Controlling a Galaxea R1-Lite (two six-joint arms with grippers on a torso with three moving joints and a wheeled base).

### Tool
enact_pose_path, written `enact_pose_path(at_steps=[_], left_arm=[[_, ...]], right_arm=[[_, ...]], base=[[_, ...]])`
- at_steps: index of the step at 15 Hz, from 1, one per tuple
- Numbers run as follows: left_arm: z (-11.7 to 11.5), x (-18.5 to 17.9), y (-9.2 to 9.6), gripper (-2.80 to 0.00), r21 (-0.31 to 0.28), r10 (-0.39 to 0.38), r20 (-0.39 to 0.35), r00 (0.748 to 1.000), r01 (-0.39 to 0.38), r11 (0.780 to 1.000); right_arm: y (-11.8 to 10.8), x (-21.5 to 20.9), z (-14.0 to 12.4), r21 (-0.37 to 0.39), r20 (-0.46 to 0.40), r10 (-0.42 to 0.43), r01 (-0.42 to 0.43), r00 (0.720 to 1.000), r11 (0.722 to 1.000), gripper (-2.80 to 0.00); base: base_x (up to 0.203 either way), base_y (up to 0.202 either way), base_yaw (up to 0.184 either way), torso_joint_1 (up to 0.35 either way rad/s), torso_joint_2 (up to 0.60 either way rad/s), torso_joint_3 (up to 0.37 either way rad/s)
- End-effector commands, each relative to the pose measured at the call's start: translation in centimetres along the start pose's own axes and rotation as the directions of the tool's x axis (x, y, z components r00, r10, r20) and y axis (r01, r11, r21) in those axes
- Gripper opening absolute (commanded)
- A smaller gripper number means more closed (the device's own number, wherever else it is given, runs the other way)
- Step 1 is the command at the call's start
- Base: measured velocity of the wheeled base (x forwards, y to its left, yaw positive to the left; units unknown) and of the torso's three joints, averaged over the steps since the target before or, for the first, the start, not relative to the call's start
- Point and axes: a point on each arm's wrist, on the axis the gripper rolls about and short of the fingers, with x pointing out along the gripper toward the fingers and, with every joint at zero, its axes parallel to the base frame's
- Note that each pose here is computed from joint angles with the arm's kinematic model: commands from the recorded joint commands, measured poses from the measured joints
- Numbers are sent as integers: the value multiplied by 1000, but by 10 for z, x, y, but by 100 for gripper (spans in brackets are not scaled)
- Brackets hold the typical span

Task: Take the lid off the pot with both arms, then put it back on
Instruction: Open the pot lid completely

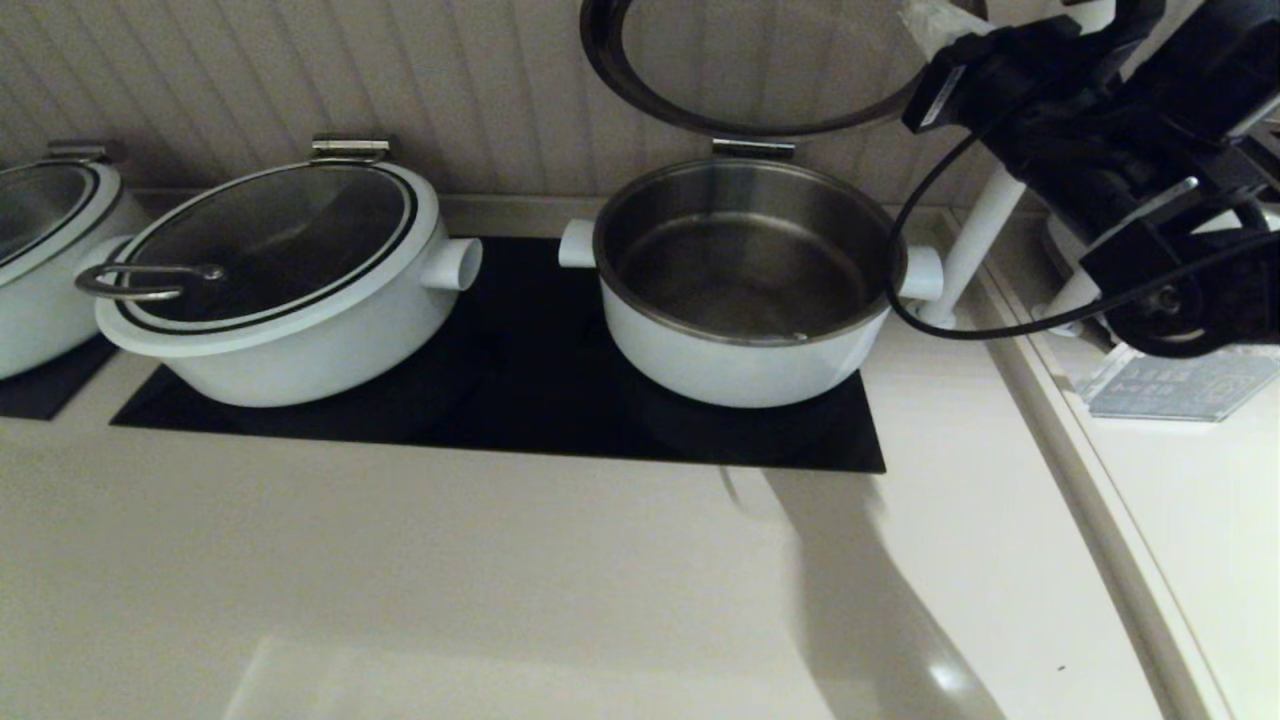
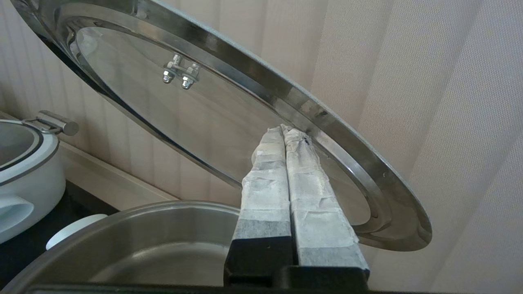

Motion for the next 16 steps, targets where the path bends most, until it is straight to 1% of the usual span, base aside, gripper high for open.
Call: enact_pose_path(at_steps=[1, 9, 14, 16], left_arm=[[0, 0, 0, -280, 0, 0, 1, 1000, 0, 1000], [0, 0, 0, -280, 0, 0, 1, 1000, 0, 1000], [0, 0, 0, -280, 0, 0, 1, 1000, 0, 1000], [0, 0, 0, -280, 0, 0, 1, 1000, 0, 1000]], right_arm=[[0, 0, -1, -2, 2, 1, -1, 1000, 1000, -280], [-1, -4, 8, -2, 4, 1, -1, 1000, 1000, -280], [2, -21, 7, 6, -47, 8, -8, 999, 1000, -280], [2, -24, 9, 6, -51, 9, -8, 999, 1000, -280]], base=[[0, 0, 0, 0, 0, 0], [0, 0, 0, 0, 0, 0], [0, 0, 0, 0, 0, 0], [0, 0, 0, 0, 0, 0]])
